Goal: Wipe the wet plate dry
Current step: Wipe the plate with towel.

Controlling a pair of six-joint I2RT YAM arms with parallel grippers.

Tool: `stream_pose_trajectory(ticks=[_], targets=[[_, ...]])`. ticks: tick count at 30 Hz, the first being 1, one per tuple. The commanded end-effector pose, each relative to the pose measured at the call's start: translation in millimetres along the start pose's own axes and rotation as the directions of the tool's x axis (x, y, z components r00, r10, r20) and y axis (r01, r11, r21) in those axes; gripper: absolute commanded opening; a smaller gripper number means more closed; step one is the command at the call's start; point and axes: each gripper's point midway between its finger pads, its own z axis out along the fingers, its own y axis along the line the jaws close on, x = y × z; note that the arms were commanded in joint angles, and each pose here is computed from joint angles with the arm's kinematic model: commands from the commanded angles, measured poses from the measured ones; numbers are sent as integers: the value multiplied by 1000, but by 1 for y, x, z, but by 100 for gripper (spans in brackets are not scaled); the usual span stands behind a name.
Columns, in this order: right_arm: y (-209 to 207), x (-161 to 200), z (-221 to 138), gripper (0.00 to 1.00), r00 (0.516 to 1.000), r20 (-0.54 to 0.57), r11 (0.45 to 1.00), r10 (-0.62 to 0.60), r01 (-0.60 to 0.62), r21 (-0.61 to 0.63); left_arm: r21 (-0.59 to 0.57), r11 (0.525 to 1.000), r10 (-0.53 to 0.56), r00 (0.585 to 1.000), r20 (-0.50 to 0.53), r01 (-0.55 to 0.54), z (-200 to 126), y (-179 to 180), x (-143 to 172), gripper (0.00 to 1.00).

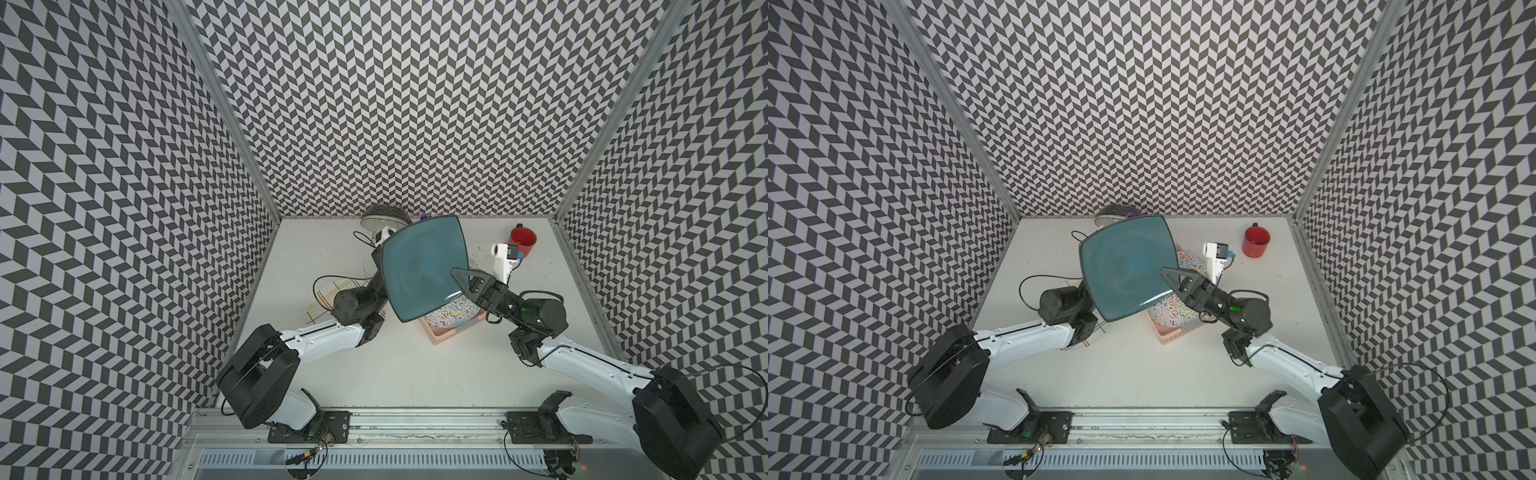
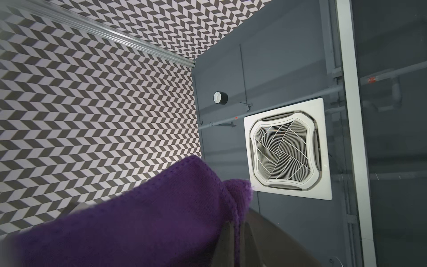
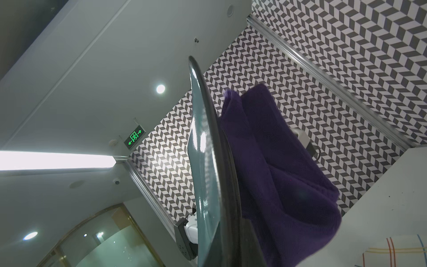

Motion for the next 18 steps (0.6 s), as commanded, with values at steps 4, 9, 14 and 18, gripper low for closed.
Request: stream_pose_trajectory(ticks=[4,9,14,18], targets=[[28,-85,-7,0,957,261,991,-126,134,-13,239,958,188,976,-108,-158,-45,-81,50,0],[-16,-93,-29,0,954,238,962,-183,123,244,-123,817,560,826,-68,-564,-63,-54,4,0],[-45,-72,-38,0,961,130,896,-244,172,409,-521,203,916,349,-197,-829,-57,-40,-27,0],[-42,-53,-26,0,967,99,905,-235,180,386,-547,56,905,274,-326,-835,-42,-12,-40,0]])
